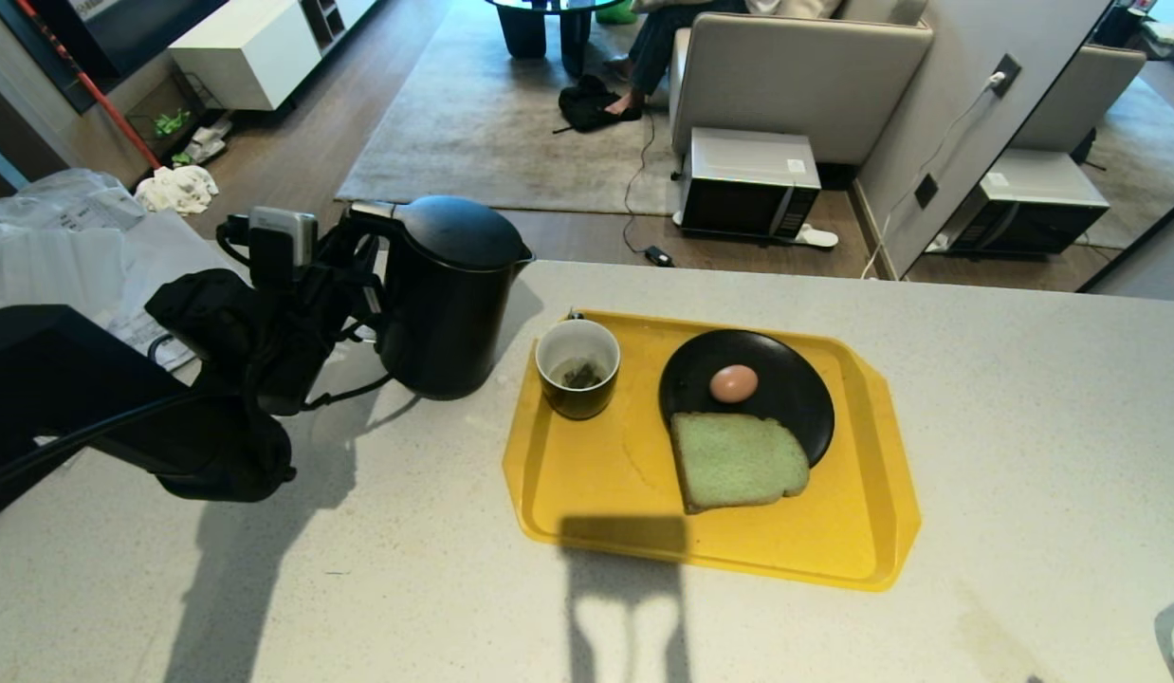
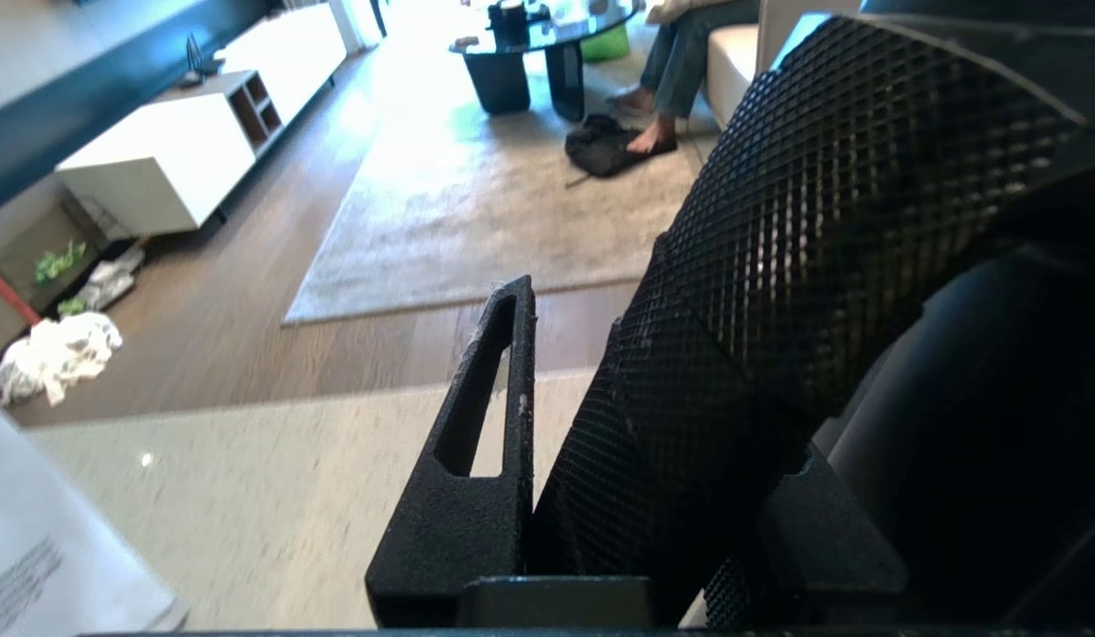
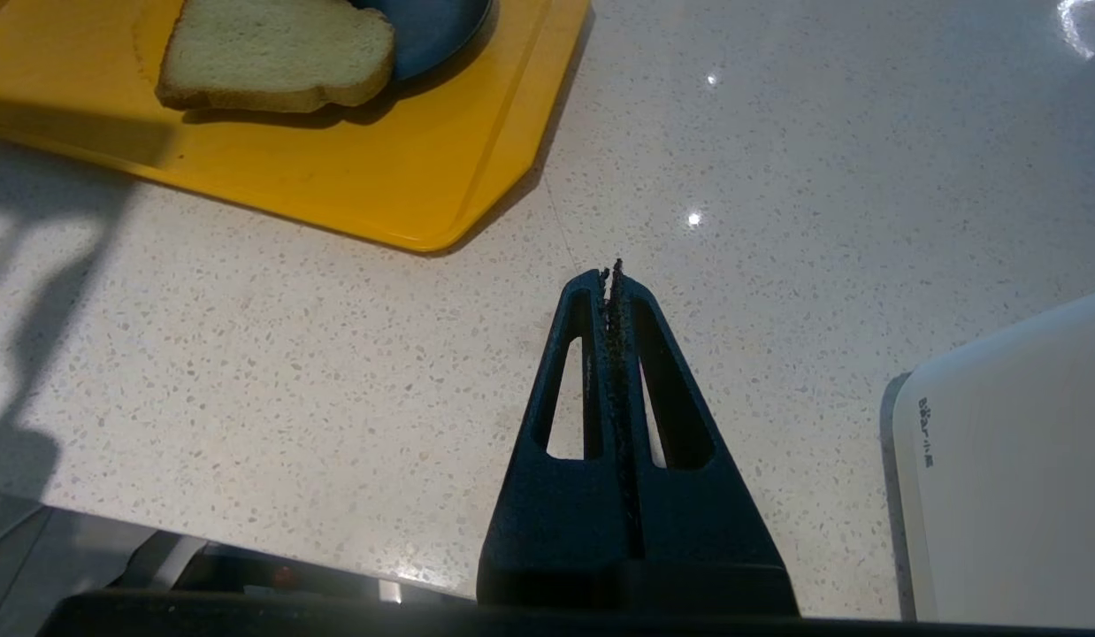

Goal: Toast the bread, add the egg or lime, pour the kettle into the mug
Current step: Put the kettle back

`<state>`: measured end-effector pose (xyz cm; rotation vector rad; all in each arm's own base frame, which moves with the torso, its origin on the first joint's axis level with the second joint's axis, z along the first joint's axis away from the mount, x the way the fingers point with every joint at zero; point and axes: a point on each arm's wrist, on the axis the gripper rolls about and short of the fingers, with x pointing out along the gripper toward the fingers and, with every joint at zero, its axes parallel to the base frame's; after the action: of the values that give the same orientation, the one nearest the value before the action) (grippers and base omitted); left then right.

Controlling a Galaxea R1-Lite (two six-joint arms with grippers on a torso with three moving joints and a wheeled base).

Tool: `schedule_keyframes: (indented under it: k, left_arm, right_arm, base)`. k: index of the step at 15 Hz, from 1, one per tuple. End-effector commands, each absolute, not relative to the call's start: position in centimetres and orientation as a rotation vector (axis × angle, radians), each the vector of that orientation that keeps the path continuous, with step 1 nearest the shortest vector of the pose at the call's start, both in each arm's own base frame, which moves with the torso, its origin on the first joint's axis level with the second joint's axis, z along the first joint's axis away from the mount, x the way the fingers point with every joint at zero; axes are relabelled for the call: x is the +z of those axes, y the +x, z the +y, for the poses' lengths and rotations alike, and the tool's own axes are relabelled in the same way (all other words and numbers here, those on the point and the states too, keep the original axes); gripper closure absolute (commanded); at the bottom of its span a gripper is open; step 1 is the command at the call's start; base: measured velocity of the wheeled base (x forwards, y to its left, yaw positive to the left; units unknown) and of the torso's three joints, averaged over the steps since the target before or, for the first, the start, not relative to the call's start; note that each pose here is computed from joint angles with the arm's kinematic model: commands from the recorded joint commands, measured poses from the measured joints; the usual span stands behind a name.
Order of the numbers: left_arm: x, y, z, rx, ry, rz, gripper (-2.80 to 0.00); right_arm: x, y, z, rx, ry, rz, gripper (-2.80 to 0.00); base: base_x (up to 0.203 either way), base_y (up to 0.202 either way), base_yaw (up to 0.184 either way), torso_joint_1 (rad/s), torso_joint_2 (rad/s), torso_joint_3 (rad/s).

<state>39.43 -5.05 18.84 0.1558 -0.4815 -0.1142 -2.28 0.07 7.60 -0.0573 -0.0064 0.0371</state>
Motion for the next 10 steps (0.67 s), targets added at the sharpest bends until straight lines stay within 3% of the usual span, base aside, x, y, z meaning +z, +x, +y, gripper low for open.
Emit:
schedule_keyframes:
  k: [1, 10]
  left_arm:
    - [17.6, 38.2, -4.6, -0.114, 0.165, -0.416, 0.00]
    - [14.9, 33.2, -2.4, -0.085, 0.222, -0.227, 0.00]
  right_arm:
    - [7.6, -2.3, 0.1, 0.038, -0.058, -0.006, 0.00]
    - [7.6, -2.3, 0.1, 0.038, -0.058, -0.005, 0.00]
  base:
    - [0.000, 0.000, 0.000, 0.000, 0.00, 0.000]
    - [0.000, 0.000, 0.000, 0.000, 0.00, 0.000]
